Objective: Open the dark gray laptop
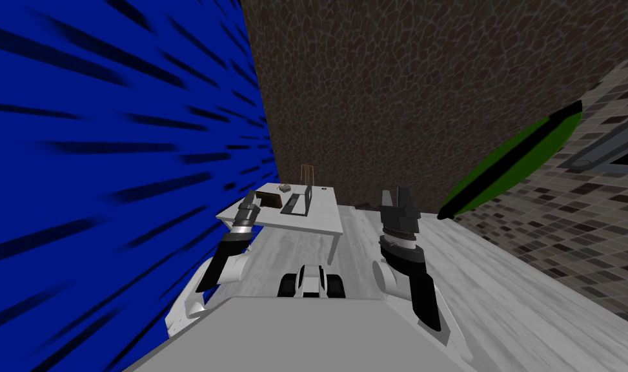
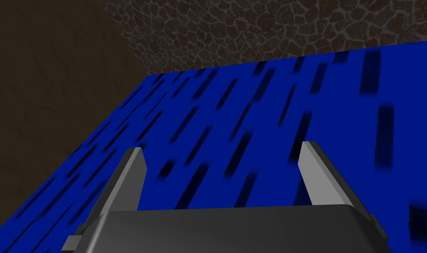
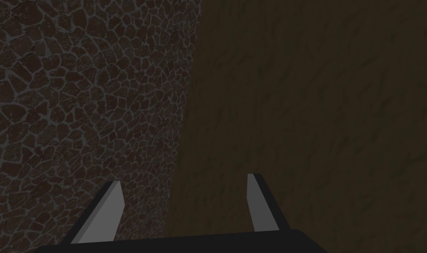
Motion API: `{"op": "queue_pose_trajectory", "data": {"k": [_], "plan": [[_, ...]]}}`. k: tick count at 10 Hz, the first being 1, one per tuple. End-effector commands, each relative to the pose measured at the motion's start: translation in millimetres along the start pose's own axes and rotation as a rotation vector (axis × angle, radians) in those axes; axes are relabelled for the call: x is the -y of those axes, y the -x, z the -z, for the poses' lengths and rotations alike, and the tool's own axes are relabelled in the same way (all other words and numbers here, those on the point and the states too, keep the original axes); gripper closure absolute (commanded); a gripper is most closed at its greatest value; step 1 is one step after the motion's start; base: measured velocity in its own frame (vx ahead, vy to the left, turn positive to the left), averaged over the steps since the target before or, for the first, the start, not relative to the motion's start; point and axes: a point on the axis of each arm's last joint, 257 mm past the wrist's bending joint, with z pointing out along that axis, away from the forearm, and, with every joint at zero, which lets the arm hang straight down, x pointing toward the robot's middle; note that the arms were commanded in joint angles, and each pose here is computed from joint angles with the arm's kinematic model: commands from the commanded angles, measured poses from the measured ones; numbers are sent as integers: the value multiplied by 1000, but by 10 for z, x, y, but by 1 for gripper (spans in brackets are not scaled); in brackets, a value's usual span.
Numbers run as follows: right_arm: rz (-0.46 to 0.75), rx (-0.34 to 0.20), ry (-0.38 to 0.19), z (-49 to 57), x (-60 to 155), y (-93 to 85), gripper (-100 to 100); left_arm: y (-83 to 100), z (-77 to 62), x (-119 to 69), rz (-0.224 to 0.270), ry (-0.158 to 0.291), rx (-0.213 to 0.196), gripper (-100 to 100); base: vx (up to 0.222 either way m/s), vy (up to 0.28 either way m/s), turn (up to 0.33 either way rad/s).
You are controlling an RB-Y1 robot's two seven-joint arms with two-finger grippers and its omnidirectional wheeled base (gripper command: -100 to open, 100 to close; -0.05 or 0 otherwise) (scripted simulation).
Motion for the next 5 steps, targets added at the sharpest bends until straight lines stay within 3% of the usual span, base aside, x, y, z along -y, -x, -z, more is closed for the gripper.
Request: {"op": "queue_pose_trajectory", "data": {"k": [1, 5], "plan": [[0, 0, 0, 0, 0, 0, 0, 10, -30, -173, -25, 59, 4, -100, 42, -109, -2], [0, 0, 0, 0, 0, 0, 0, 18, -66, -414, -50, 138, 16, -100, 30, -92, -5]]}}
